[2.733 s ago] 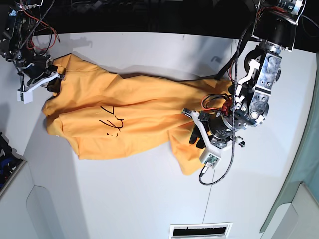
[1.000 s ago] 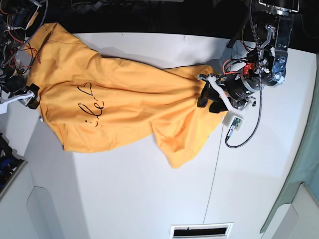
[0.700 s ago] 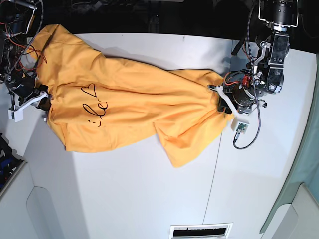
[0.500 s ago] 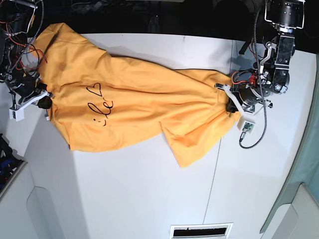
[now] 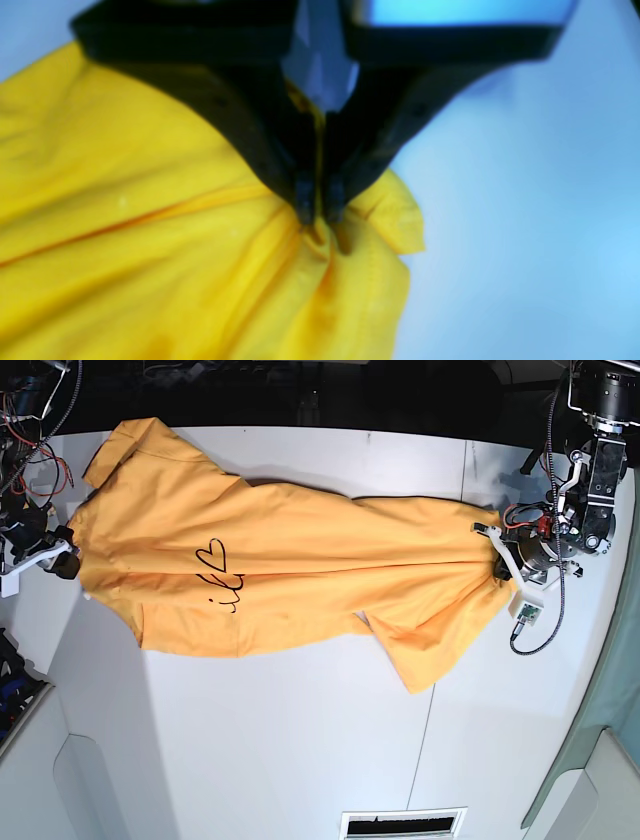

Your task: Layout the t-shirt on the table in an organized manner, then fold the t-shirt properly

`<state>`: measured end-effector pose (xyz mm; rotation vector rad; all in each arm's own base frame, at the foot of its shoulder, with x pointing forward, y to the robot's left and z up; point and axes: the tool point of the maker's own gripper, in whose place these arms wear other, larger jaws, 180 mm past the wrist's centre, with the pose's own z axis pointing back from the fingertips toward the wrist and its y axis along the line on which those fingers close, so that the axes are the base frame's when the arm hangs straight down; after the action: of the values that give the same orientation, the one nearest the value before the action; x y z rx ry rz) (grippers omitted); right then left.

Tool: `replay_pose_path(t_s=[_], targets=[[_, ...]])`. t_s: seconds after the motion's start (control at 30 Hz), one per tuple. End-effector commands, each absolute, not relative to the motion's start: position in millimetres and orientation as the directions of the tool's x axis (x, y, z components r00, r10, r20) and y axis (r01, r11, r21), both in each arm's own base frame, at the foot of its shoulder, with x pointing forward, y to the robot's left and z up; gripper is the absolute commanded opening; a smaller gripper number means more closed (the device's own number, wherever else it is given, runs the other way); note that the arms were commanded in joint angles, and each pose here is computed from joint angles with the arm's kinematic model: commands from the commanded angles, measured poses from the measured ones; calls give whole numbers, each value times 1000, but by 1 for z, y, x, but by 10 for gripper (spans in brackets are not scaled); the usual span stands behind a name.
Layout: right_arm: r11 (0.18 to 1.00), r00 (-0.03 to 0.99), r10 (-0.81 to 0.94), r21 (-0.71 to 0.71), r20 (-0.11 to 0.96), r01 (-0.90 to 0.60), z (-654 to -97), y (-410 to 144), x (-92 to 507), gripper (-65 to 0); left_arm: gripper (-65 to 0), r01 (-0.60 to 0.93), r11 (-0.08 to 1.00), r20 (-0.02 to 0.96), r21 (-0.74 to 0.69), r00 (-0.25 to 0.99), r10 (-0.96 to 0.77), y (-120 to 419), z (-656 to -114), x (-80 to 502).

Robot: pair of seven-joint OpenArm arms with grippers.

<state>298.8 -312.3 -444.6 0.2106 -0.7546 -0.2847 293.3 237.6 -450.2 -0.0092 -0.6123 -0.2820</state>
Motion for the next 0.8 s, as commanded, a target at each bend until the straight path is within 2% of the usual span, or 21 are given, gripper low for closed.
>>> replay_pose_path(t_s=[0.0,0.03,0.1,0.33,0.4,0.53,0.6,0.7,0.77], targets=[[941,652,-330,289,683,174,-427,-323,310,-366,-530,272,959,592,76,762,-263,240,-438,302],[939,662,-336,296,670,177,-428,-323,308,-351,-491,278,959,605,62,754,-258,235,-435,304],[930,681,-355,316,641,187,-428,-322,302,-353,-455,272,961,633,43,737,-237,232,-424,307],[908,664,-407,354,627,223,-417,-334,261,-353,-453,205,979,740,2,658,-139,249,-369,296],[904,685,-414,361,600,230,-423,-331,245,-353,-442,179,984,733,-12,671,-113,258,-369,286],[901,726,-418,350,546,255,-441,-329,212,-352,-334,158,987,686,-37,722,-90,262,-387,257],[895,726,-430,360,536,263,-445,-326,204,-342,-329,153,987,667,-55,741,-78,259,-395,245],[884,728,-445,385,521,265,-450,-317,199,-263,-329,130,988,649,-87,760,-43,253,-407,236],[882,745,-440,398,502,254,-455,-306,198,-255,-329,100,987,637,-124,771,2,247,-419,231]])
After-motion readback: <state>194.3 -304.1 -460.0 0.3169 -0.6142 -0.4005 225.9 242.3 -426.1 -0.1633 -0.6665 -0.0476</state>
